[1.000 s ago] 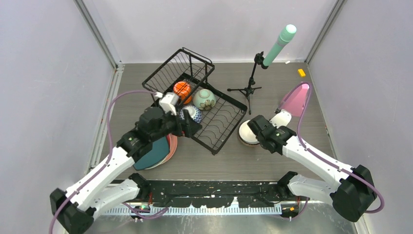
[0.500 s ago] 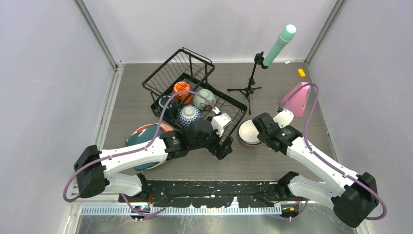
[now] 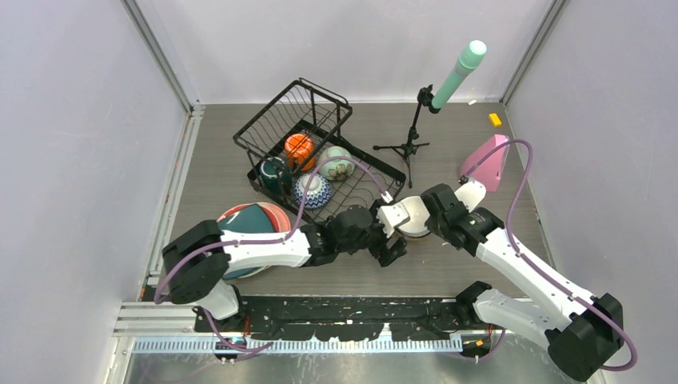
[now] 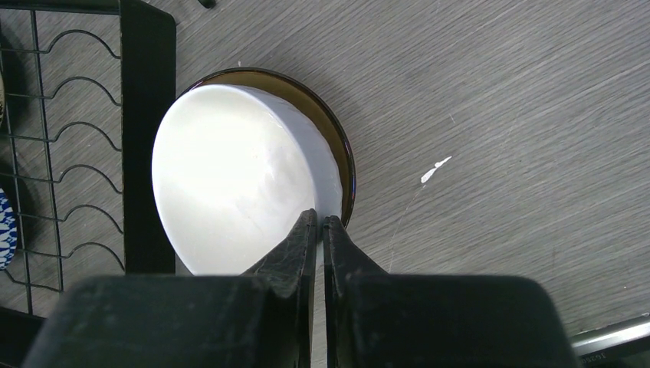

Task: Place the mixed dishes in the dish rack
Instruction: Pick up the bowl from the center of the board.

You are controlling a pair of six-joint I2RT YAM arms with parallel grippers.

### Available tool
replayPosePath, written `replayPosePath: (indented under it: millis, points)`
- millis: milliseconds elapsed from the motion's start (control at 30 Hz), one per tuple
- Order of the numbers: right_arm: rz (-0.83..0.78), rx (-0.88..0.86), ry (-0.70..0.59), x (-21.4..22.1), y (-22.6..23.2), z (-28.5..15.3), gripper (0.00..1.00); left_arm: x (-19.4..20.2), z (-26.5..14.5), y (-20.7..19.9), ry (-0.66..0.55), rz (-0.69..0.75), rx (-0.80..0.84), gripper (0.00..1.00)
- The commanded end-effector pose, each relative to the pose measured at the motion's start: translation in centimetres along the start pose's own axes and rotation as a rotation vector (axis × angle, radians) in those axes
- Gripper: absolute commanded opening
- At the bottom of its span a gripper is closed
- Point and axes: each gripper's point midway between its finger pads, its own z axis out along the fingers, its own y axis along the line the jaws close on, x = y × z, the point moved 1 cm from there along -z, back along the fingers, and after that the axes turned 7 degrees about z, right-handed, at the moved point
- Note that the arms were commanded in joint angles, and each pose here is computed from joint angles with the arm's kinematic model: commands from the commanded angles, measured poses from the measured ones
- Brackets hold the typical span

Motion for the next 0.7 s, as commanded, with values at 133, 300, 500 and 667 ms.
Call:
replayPosePath:
  millis: [133, 300, 500, 667]
  points:
    - [0.072, -0.070, -0.036, -2.0, 1.4, -1.8, 0.00, -3.4, 3.7, 0.0, -0.166, 0.062, 0.007, 0.71]
    - [0.092, -0.090, -0.026, -2.0, 1.5, -2.1, 0.00, -2.8, 4.9, 0.5, -0.182, 0.091, -0.017, 0.69]
    - [0.094, -0.096, -0.016, -2.0, 1.7, -2.2, 0.00, -2.6, 5.8, 0.6, -0.210, 0.161, -0.020, 0.67]
    - [0.087, -0.092, -0.006, -1.8, 1.7, -2.1, 0.00, -1.9, 6.6, 0.0, -0.203, 0.202, 0.004, 0.67]
